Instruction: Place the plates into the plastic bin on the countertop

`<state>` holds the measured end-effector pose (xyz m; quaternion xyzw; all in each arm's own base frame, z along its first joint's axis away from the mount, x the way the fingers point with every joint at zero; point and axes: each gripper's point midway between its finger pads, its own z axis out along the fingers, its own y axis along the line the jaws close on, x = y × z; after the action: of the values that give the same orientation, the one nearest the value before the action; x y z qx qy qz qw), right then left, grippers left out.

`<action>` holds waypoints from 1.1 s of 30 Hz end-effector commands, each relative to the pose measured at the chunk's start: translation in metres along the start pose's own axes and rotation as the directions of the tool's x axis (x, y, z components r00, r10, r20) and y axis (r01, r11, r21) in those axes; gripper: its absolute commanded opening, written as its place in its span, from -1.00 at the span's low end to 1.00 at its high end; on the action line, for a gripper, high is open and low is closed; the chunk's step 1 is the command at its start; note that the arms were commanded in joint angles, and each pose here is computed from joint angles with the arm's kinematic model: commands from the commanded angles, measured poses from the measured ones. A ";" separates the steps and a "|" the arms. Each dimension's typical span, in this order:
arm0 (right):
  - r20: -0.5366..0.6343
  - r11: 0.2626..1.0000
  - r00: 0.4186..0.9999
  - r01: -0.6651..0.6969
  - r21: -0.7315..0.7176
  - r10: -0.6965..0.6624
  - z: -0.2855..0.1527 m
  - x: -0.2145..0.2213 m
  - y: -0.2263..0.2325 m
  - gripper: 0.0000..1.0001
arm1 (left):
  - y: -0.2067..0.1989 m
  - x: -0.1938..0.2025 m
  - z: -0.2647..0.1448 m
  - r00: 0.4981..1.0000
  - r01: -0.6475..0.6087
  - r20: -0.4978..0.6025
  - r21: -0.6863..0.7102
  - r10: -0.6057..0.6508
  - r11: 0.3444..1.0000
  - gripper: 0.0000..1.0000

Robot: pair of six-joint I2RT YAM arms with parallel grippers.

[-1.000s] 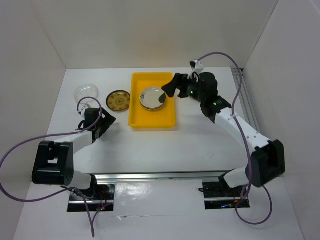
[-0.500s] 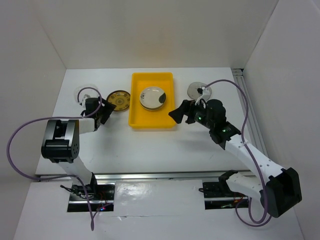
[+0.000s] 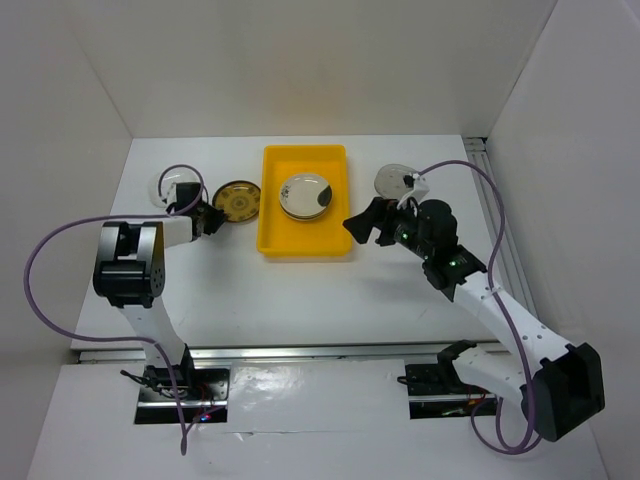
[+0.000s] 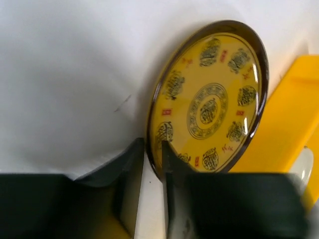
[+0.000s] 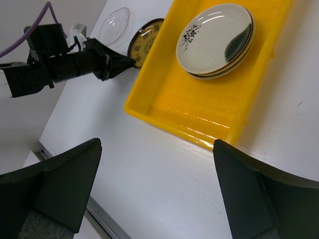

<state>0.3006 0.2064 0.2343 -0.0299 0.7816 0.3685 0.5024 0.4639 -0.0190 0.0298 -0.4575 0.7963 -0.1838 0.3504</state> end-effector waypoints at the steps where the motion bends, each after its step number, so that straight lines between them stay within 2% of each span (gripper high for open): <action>1: 0.068 1.000 0.998 0.002 -0.007 -0.001 -0.009 -0.020 0.005 1.00 | 0.017 0.010 0.003 0.999 -0.007 -0.036 -0.082 0.004 0.997 -0.65; 2: 0.060 1.000 0.998 -0.001 -0.002 0.001 -0.009 -0.018 0.004 1.00 | 0.018 0.010 0.005 0.999 -0.008 -0.042 -0.093 0.004 0.996 -0.82; 4: 0.071 1.000 0.997 -0.005 0.025 0.003 -0.012 -0.020 -0.002 1.00 | 0.019 0.011 0.004 0.999 -0.009 -0.051 -0.107 0.003 0.994 -0.99; 8: 0.069 0.999 0.998 -0.008 0.042 0.005 -0.013 -0.024 -0.002 1.00 | 0.032 0.012 0.000 0.999 0.008 -0.041 -0.164 -0.015 0.986 -1.00; 12: 0.069 0.999 0.998 -0.008 0.042 0.005 -0.015 -0.024 -0.001 1.00 | 0.025 0.004 -0.028 0.999 0.032 0.014 -0.147 -0.030 0.989 -1.00; 15: 0.053 0.999 0.999 -0.013 0.052 0.010 -0.015 -0.018 -0.005 1.00 | 0.003 -0.016 -0.060 0.995 0.024 0.094 -0.091 -0.016 0.996 -1.00; 16: 0.053 0.999 0.999 -0.013 0.052 0.010 -0.015 -0.018 -0.005 1.00 | -0.015 -0.026 -0.077 0.991 0.001 0.132 -0.047 0.005 0.999 -1.00; 17: 0.063 0.999 0.998 -0.010 0.046 0.007 -0.018 -0.021 -0.002 1.00 | -0.026 -0.040 -0.087 0.981 0.001 0.195 -0.042 0.007 0.999 -1.00; 20: 0.057 0.999 0.998 -0.012 0.050 0.009 -0.022 -0.017 -0.003 1.00 | -0.047 -0.049 -0.121 0.958 -0.047 0.281 -0.040 0.057 0.998 -1.00; 21: 0.055 0.998 0.998 -0.014 0.061 0.010 -0.025 -0.015 -0.006 1.00 | -0.060 -0.060 -0.143 0.938 -0.053 0.343 -0.004 0.052 0.999 -1.00; 24: 0.063 0.998 0.998 -0.004 0.068 0.000 -0.029 -0.015 -0.007 1.00 | -0.087 -0.060 -0.180 0.919 -0.121 0.389 0.114 0.068 0.986 -1.00; 27: 0.053 0.996 0.999 0.001 0.084 -0.006 -0.032 -0.012 -0.010 1.00 | -0.120 -0.035 -0.194 0.941 -0.209 0.317 0.271 0.118 0.940 -1.00; 29: 0.056 0.996 0.998 0.010 0.093 -0.015 -0.034 -0.012 -0.011 1.00 | -0.137 -0.015 -0.190 0.949 -0.250 0.268 0.320 0.166 0.914 -1.00; 30: 0.063 0.996 0.998 0.012 0.089 -0.017 -0.036 -0.014 -0.009 1.00 | -0.155 -0.007 -0.193 0.952 -0.269 0.245 0.385 0.183 0.883 -1.00; 32: 0.070 0.995 0.997 0.011 0.097 -0.018 -0.039 -0.015 -0.010 1.00 | -0.167 0.013 -0.173 0.954 -0.292 0.185 0.410 0.234 0.864 -1.00; 33: 0.080 0.996 0.997 0.013 0.092 -0.021 -0.041 -0.018 -0.008 1.00 | -0.188 0.018 -0.175 0.950 -0.310 0.185 0.461 0.252 0.832 -1.00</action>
<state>0.2838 0.1789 0.2503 -0.0023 0.7793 0.3424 0.5248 0.4196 -0.0909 0.2392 -0.3226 0.7587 -0.2330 0.5158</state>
